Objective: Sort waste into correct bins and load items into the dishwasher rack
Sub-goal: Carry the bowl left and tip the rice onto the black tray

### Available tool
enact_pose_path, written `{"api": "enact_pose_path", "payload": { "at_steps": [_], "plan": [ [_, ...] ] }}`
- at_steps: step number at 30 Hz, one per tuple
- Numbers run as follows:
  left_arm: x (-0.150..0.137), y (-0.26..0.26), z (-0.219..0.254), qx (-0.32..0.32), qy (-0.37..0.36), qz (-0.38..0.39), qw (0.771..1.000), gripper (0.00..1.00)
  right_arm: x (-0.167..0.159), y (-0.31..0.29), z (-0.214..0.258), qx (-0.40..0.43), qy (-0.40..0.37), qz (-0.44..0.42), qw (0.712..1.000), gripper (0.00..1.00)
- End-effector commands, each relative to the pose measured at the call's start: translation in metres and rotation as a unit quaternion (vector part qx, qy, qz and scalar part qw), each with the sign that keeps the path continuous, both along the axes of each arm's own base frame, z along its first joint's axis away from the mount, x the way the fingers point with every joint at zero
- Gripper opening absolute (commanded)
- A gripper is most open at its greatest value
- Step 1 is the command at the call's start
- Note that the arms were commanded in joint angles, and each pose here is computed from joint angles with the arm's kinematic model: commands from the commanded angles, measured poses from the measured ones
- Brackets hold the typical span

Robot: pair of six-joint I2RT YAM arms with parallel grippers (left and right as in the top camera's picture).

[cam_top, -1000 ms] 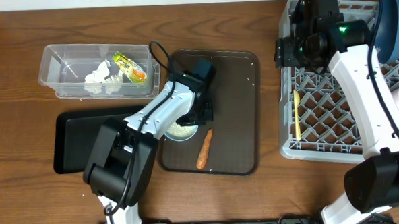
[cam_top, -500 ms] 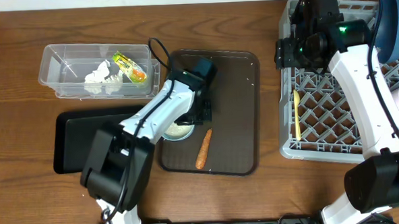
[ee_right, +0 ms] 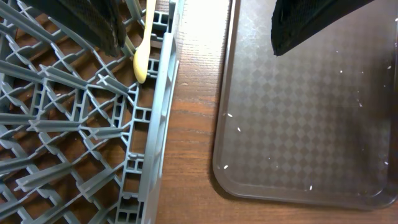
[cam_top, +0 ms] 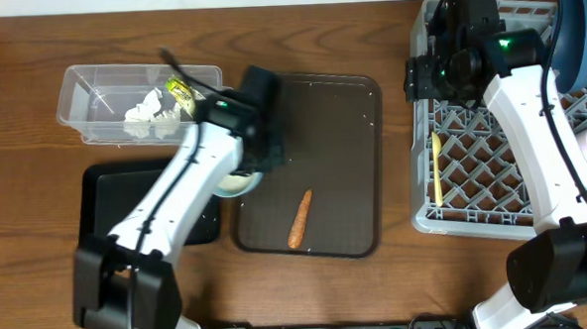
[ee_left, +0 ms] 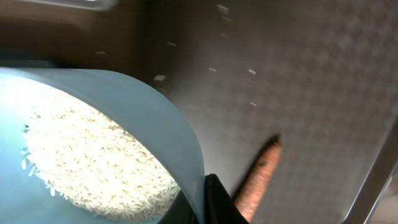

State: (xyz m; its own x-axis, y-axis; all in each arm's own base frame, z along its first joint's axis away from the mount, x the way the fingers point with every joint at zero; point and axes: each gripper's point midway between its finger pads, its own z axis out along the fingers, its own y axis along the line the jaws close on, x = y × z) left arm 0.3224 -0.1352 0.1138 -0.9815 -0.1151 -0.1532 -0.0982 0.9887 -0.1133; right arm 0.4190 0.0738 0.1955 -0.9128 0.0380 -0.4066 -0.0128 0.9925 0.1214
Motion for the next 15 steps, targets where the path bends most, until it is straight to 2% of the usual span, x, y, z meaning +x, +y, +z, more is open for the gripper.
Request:
{"api": "enact_pose_path", "payload": {
  "at_steps": [1,9,15],
  "plan": [
    [0.011,0.021,0.021,-0.037,-0.015,0.03,0.999,0.06,-0.001,0.002,-0.002,-0.004,0.003,0.006,1.0,0.74],
    [0.018,0.06,0.027,-0.174,0.002,0.06,0.983,0.06,-0.001,0.002,-0.002,-0.004,0.003,0.006,1.0,0.74],
    [0.02,0.097,0.033,-0.277,-0.017,0.086,0.957,0.06,0.0,0.002,-0.002,-0.004,0.003,0.006,1.0,0.74]
  ]
}}
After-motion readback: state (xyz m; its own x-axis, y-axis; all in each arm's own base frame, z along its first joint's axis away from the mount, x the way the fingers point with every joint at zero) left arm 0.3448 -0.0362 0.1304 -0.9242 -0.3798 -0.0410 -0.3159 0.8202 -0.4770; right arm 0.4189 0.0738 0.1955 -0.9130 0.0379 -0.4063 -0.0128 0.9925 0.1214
